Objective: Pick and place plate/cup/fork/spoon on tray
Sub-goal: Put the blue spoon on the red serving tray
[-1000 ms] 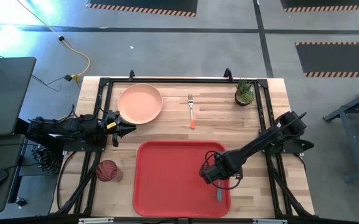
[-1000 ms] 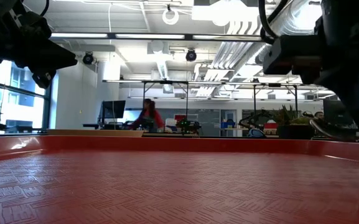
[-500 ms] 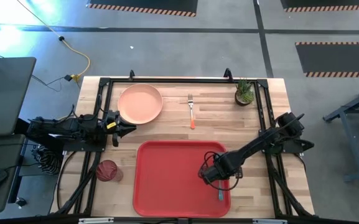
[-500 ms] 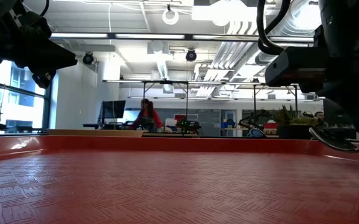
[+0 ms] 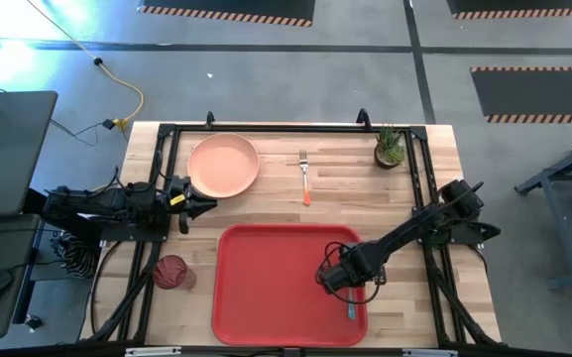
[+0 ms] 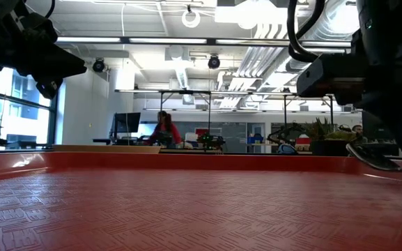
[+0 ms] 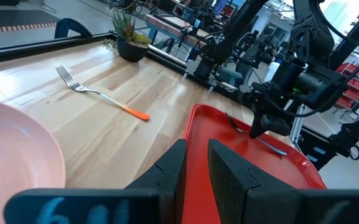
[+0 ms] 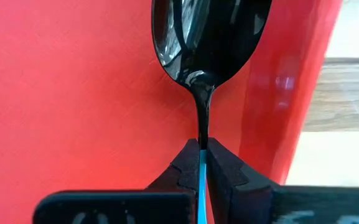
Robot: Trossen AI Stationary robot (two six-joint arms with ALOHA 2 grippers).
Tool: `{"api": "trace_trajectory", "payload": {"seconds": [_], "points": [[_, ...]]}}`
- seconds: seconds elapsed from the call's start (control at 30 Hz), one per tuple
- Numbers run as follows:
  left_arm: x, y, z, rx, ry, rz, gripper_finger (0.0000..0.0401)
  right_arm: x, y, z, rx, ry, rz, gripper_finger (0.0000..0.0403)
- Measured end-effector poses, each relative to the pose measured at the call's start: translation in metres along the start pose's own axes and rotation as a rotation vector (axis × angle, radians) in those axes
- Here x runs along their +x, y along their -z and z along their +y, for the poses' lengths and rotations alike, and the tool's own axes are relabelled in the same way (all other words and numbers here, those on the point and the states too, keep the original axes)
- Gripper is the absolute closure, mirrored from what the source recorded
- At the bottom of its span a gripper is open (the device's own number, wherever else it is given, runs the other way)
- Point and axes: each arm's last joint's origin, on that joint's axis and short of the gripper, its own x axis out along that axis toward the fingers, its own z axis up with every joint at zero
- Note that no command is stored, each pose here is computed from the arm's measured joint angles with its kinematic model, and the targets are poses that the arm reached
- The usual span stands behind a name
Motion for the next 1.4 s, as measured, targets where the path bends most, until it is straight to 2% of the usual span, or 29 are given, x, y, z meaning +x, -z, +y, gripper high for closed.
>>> {"api": "trace_trajectory", "payload": {"seconds": [0.43, 0.87, 1.4], "points": [[0.0000, 0.0001, 0.0000, 0.006, 0.000, 0.001, 0.0347, 0.0076, -0.0003, 0.0033, 0.005, 0.013, 0.023, 0.0401], [0.0000, 0.0001, 0.0000, 0.006, 0.000, 0.001, 0.0347, 0.0082, -0.0003, 0.0031, 0.005, 0.017, 0.024, 0.0335], [0.0000, 0.0001, 0.0000, 0.006, 0.000, 0.001, 0.0347, 0.0045, 0.0030, 0.0087, 0.006, -0.022, 0.041, 0.0327]]}}
